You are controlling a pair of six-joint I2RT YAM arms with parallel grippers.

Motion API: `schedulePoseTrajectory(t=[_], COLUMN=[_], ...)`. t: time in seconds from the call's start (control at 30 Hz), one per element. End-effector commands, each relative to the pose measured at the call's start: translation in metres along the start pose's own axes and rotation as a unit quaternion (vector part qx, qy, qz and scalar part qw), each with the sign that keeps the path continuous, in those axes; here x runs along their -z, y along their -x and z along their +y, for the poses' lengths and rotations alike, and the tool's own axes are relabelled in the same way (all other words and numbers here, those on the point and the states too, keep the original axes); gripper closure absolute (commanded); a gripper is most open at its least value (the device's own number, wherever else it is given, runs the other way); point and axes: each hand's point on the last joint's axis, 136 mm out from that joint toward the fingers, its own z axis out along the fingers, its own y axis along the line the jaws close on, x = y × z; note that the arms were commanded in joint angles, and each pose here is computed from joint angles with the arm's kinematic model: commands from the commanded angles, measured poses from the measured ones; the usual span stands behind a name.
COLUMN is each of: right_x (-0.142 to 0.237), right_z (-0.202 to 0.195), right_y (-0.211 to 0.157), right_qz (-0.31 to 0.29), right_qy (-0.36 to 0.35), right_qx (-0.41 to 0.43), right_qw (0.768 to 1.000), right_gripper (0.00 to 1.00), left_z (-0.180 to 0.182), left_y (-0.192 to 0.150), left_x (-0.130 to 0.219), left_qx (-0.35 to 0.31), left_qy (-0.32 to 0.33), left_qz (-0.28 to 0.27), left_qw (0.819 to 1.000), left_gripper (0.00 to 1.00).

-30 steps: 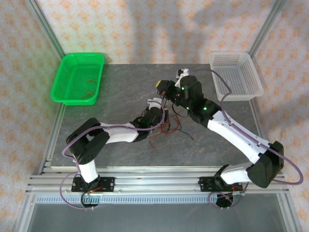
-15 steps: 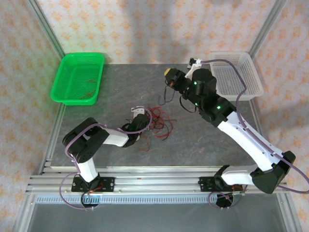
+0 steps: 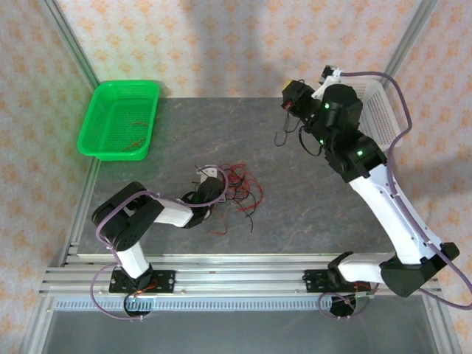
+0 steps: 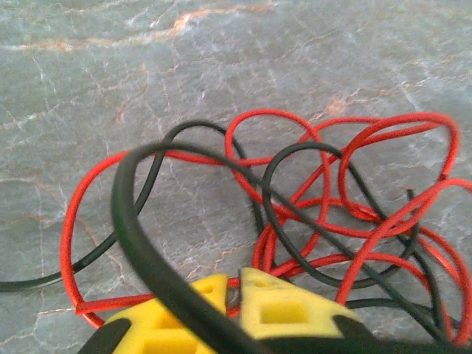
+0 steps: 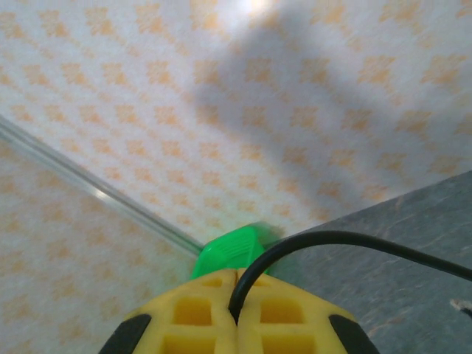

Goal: Untangle the cables

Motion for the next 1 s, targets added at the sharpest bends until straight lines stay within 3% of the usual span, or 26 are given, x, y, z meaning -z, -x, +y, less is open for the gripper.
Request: schedulePoseTrajectory(t=[0.0, 0.17, 0.53, 0.73, 0.97], right_x=[-0.002, -0.018, -0.058, -0.096, -0.135], right_z=[-0.016, -0.062, -0.212, -0.28, -0.364], right_y=[0.021, 0.048, 0.121, 0.128, 0.106], right_qz=[-0.017, -0.032, -0.067, -0.053, -0.012], right_qy=[-0.035, -0.099, -0.24, -0.267, -0.346], right_qx=[0.029, 0.048, 0.057, 0.055, 0.056], right_qw=[0.999, 0.993, 0.967, 0.961, 0.936], right_gripper=[1.0, 1.0, 1.0, 1.0, 1.0], left_z=[-0.007, -0.019, -0.031, -0.025, -0.028], left_y=[0.028, 0.062, 0.112, 0.118, 0.119], left_x=[0.012, 0.033, 0.096, 0.118, 0.131], left_qx=[0.004, -0.009, -0.012, -0.004, 0.018], left_qy=[-0.009, -0.025, -0.071, -0.086, -0.125], left_qz=[-0.02, -0.035, -0.076, -0.093, -0.103], left_qw=[1.0, 0.999, 0.994, 0.992, 0.987], left_gripper=[0.71, 0.5, 0.26, 0.16, 0.15])
